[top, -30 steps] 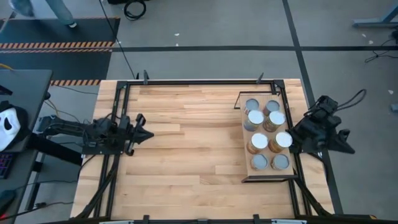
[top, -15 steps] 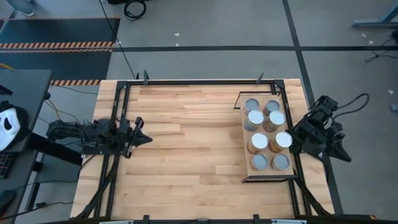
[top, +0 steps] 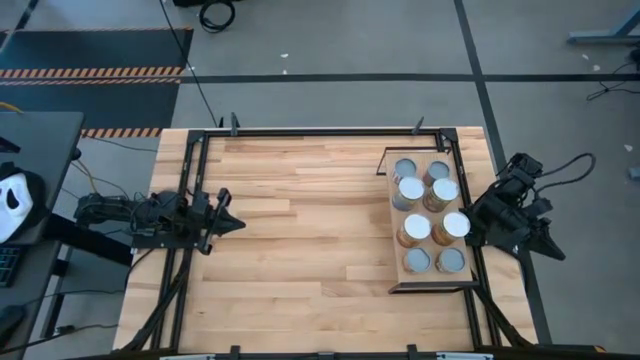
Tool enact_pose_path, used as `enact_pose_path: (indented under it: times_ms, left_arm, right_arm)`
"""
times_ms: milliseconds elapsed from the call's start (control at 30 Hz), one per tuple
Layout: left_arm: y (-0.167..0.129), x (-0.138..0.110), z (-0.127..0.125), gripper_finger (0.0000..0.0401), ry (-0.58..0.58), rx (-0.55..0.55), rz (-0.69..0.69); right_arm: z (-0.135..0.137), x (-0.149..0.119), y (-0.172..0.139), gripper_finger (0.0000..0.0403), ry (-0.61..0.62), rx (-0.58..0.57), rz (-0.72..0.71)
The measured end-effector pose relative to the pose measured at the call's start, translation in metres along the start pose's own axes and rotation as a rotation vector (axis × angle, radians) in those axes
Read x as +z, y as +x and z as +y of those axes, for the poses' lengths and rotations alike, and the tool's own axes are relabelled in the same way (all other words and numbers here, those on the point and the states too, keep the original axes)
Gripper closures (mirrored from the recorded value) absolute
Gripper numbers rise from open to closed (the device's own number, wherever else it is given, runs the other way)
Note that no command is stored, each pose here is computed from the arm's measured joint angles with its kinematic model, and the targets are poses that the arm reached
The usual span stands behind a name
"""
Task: Pick and place cans onto a shelf
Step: Return to Home Position
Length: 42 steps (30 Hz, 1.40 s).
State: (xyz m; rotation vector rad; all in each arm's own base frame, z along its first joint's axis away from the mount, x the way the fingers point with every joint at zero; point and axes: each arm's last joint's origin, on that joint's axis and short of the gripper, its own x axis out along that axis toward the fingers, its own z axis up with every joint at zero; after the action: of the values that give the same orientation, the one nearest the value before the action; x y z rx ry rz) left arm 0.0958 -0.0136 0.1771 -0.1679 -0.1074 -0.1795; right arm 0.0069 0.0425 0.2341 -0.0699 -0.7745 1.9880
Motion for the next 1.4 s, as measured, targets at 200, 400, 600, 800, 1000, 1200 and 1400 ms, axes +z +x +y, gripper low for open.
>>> enact_pose_path:
  times_ms: [200,400,600,800,1000,1200,1400]
  left_arm:
    - [0.000,-0.004,0.001,0.0392,-0.016,0.008,0.045]
    - [0.000,-0.006,0.000,0.0392,-0.020,-0.016,0.062]
    - [0.000,-0.005,0.000,0.0392,0.042,-0.011,0.052]
    - [0.000,-0.008,0.002,0.0392,0.038,0.029,0.080]
    - [0.000,-0.008,0.002,0.0392,0.050,0.037,0.082]
    - [0.000,-0.007,0.002,0.0392,0.042,0.033,0.072]
    - [0.000,-0.007,0.002,0.0392,0.042,0.032,0.067]
  right_arm:
    - [0.004,0.005,0.000,0.0381,-0.120,0.030,-0.010]
    - [0.018,0.010,-0.002,0.0381,-0.302,0.266,0.100]
    - [0.018,0.010,-0.002,0.0381,-0.279,0.270,0.107]
    - [0.018,0.010,-0.002,0.0381,-0.275,0.271,0.108]
    - [0.018,0.010,-0.002,0.0381,-0.274,0.271,0.108]
    - [0.018,0.010,-0.002,0.0381,-0.273,0.271,0.109]
    - [0.018,0.010,-0.002,0.0381,-0.273,0.271,0.109]
